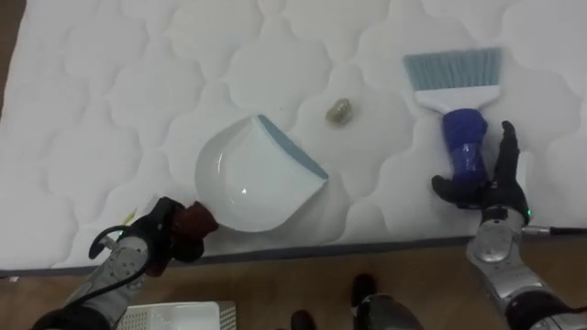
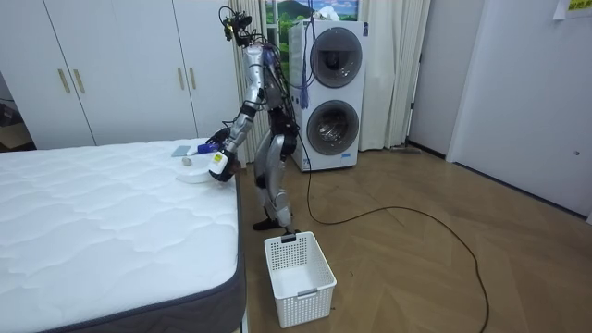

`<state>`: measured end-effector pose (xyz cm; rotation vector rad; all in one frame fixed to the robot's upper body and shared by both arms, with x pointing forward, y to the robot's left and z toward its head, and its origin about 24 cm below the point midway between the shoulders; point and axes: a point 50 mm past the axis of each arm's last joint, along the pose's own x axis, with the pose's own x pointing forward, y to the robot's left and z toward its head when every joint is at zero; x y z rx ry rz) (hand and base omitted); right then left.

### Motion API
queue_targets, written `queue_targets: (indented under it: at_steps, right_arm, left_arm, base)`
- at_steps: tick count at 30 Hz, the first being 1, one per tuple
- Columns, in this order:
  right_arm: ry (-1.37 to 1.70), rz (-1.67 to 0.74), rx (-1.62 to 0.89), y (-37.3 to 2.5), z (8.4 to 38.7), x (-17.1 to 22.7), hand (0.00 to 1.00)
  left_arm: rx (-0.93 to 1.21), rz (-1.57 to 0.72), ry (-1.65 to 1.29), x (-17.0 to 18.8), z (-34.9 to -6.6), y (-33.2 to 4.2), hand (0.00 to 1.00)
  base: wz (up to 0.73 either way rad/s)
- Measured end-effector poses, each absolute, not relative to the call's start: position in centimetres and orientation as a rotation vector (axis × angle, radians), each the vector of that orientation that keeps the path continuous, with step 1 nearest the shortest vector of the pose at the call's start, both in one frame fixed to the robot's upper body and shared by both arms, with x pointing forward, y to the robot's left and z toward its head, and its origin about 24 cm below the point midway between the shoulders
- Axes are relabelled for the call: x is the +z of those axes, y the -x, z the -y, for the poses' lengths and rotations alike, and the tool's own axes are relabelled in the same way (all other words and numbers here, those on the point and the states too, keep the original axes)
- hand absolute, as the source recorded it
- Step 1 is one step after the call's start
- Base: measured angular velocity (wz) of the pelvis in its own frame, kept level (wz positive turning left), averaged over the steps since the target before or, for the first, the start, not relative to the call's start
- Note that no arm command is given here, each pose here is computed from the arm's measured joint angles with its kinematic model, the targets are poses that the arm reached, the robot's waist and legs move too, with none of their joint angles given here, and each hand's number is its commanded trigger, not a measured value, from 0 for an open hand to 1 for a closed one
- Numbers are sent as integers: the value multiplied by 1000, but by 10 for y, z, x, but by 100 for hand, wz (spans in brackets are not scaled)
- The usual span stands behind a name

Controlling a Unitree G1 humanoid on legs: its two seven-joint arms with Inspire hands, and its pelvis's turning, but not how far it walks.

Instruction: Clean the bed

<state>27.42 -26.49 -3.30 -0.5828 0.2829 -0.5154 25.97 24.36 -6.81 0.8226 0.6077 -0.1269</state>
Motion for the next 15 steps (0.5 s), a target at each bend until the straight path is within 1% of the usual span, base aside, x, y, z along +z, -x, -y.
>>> queue_targets:
  at_steps: [4,15]
  right_arm:
    - [607,-309,-525,-276,274,-31,0]
    - [647,-376,-487,-277,284,-32,0]
  left_arm:
    - [-132,-606,-828,-68,-243,-260,100]
    - [-160,-619,-820,-66,-239,-263,100]
  base:
    - [0]
    - [0]
